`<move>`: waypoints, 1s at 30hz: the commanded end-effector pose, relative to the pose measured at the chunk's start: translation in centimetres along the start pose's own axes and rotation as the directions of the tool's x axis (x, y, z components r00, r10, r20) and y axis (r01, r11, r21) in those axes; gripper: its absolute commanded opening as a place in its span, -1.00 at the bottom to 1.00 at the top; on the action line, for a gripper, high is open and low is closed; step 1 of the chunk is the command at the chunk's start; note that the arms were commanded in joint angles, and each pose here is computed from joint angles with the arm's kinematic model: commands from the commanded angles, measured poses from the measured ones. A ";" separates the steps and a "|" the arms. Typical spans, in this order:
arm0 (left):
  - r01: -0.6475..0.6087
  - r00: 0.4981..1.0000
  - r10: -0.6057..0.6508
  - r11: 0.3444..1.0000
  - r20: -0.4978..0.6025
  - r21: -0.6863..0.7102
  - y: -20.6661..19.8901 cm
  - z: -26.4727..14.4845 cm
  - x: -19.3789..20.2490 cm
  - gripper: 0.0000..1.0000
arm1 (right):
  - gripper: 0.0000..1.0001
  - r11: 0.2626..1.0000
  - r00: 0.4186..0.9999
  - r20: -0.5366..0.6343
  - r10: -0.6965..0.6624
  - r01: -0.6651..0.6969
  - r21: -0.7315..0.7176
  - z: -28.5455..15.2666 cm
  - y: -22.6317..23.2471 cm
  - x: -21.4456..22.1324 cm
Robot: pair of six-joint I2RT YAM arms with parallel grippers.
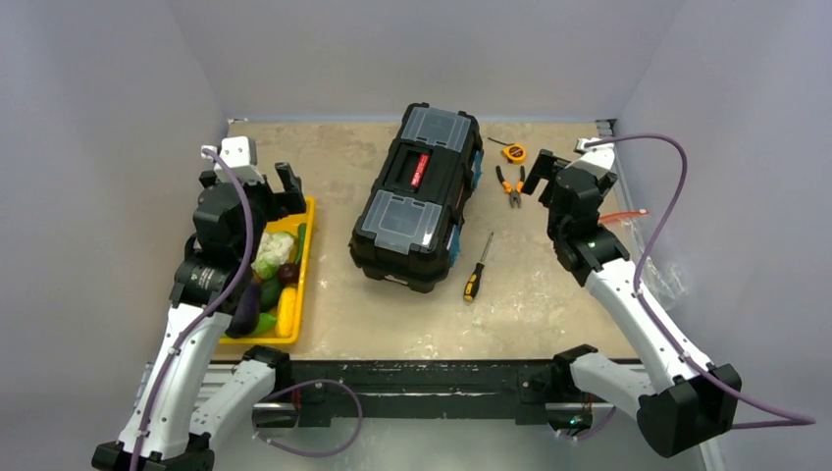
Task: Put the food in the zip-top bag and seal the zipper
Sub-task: Pick up the zipper food storage bag at the center of the board.
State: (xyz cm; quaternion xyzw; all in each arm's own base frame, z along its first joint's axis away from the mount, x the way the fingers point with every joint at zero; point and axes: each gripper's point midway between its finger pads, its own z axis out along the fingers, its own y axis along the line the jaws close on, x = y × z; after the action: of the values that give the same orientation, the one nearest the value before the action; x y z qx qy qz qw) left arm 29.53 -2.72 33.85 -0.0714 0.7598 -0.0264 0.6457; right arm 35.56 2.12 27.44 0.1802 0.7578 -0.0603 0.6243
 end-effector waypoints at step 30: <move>-0.062 0.984 0.097 0.972 -0.149 0.225 -4.2 -0.6 5.7 0.99 | 0.93 0.688 0.896 -0.441 0.053 0.287 0.666 13.7 -8.0 12.5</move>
State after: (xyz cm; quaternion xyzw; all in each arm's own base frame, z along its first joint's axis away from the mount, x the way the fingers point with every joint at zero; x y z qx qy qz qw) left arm 28.27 -6.61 27.89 0.0184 0.8134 -0.0636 0.5780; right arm 43.85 -4.67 11.02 0.3479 0.8256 -0.2976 0.3298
